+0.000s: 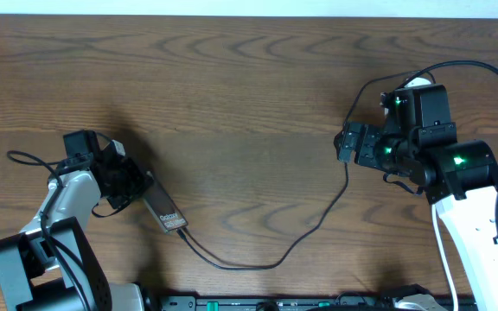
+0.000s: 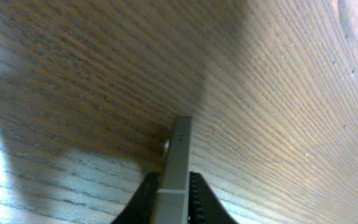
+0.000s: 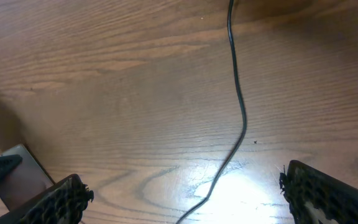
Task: Plug charger to phone and switch on socket
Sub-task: 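Lower the silver phone flat onto the table with the left gripper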
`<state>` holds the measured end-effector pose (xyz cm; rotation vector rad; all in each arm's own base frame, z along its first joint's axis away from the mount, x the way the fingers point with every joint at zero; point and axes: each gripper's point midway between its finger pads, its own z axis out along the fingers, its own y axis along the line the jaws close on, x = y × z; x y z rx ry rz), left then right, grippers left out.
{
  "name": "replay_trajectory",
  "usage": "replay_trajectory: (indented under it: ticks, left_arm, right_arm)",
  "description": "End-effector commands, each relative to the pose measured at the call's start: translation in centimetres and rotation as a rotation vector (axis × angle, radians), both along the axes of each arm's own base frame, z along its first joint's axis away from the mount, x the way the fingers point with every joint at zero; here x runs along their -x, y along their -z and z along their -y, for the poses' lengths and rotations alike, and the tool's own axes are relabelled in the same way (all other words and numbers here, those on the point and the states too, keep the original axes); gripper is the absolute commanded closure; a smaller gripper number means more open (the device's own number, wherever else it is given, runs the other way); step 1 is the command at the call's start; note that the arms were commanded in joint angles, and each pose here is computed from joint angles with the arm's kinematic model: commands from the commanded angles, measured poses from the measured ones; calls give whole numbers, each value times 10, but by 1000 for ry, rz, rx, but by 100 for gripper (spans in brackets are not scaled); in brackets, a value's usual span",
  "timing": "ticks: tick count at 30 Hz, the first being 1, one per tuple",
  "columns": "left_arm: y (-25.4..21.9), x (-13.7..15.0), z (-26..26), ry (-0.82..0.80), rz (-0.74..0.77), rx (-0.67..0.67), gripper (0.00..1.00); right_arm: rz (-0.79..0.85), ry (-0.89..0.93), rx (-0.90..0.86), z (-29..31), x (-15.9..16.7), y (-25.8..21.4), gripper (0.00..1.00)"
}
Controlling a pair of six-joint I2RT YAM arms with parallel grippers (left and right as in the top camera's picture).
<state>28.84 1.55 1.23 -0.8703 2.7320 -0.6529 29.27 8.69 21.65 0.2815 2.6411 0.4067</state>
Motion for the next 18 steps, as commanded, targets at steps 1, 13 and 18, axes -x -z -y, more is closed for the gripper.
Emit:
replay_trajectory:
  ticks: [1, 13, 18]
  left_arm:
    - [-1, 2, 1, 11, -1, 7, 83]
    - [1, 13, 5, 10, -49, 21, 71]
    - [2, 17, 6, 10, -68, 26, 63]
  right_arm:
    - [13, -6, 13, 2, 0, -2, 1]
    - [19, -5, 14, 2, -1, -3, 1]
    - [23, 1, 24, 4, -2, -3, 1]
